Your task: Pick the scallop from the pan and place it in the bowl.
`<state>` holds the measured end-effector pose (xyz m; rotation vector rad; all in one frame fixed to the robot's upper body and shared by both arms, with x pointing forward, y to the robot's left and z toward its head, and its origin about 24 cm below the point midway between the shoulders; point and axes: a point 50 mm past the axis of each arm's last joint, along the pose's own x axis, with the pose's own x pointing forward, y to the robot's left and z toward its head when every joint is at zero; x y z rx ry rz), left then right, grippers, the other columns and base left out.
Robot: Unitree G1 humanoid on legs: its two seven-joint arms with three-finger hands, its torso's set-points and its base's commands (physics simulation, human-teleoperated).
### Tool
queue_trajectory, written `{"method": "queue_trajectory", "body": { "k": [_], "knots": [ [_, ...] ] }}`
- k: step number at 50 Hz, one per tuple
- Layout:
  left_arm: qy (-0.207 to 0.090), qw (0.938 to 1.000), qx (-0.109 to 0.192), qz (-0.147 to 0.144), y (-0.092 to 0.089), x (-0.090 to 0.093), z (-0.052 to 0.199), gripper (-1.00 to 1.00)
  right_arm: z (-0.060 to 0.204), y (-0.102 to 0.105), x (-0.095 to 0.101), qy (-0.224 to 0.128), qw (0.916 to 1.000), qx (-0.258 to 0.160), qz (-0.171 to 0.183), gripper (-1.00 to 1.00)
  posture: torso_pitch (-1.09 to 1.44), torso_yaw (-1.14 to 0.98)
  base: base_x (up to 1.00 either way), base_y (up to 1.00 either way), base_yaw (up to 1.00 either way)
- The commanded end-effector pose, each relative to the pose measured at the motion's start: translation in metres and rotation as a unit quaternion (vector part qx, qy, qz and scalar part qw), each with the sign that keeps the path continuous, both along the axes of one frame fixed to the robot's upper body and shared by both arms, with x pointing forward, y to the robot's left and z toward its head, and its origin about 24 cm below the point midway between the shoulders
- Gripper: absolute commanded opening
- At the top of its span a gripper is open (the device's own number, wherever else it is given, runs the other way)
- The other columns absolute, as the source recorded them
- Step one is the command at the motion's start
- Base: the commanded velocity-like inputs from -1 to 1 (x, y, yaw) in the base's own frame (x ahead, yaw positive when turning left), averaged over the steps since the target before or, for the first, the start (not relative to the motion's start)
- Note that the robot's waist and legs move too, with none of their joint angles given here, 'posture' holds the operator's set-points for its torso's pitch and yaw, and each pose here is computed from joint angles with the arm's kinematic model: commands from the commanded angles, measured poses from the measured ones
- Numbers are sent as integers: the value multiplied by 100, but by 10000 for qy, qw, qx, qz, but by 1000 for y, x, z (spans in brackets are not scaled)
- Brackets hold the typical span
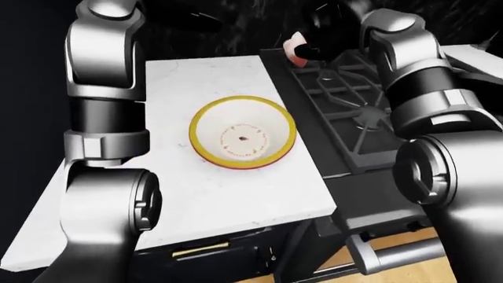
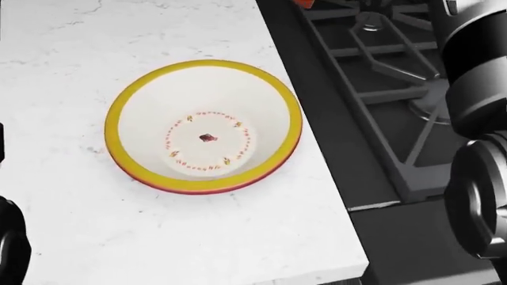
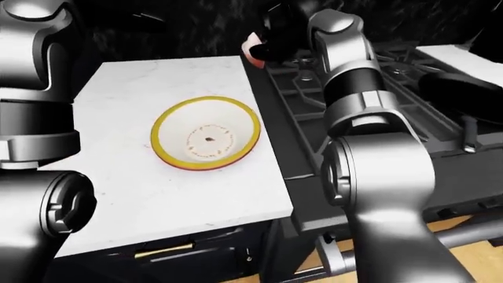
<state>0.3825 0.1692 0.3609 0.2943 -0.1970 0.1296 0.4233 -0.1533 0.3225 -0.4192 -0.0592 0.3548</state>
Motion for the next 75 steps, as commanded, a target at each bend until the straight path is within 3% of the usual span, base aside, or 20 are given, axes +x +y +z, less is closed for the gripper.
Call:
{"method": "queue_trajectory", "body": {
  "k": [1, 7, 13, 17, 29, 37, 42, 45, 58, 69, 75],
  "knots": [
    [-540, 9985, 70, -107, -6, -11, 26, 100, 26, -2, -6, -440, 9990, -31, 11, -100, 0, 0, 0, 0, 0],
    [-526, 9985, 66, -98, -5, -9, 23, 100, 39, 2, -10, -542, 9983, -149, 135, -100, 0, 0, 0, 0, 0],
    [-532, 9985, 69, -90, -4, -9, 24, 100, 45, 12, -12, -683, 9952, -644, 281, -100, 0, 0, 0, 0, 0],
    [-519, 9986, 56, -73, -2, -8, 22, 100, 49, 21, -14, -791, 9904, -1037, 462, -100, 0, 0, 0, 0, 0],
    [-512, 9987, 64, -16, 3, -7, 22, 100, 61, 46, -21, -941, 9771, -1671, 924, -100, 0, 0, 0, 0, 0],
    [-511, 9987, 83, 9, 5, -6, 22, 100, 57, 60, -24, -1039, 9589, -2352, 1202, -100, 0, 0, 0, 0, 0],
    [-503, 9987, 75, 8, 5, -5, 21, 100, 56, 73, -27, -1240, 9386, -2924, 1350, -100, 0, 0, 0, 0, 0],
    [-505, 9987, 72, 13, 5, -6, 21, 100, 54, 79, -28, -1310, 9306, -3106, 1428, -100, 0, 0, 0, 0, 0],
    [-493, 9988, 40, 2, 5, -5, 20, 100, 63, 103, -39, -1567, 9105, -3452, 1651, -100, 0, 0, 0, 0, 0],
    [-497, 9988, 25, 29, 8, -5, 21, 100, 51, 132, -53, -1875, 8750, -4001, 1977, -100, 0, 0, 0, 0, 0],
    [-493, 9988, 17, 34, 8, -5, 20, 100, 44, 148, -64, -1990, 8619, -4118, 2189, -100, 0, 0, 0, 0, 0]
  ]
}}
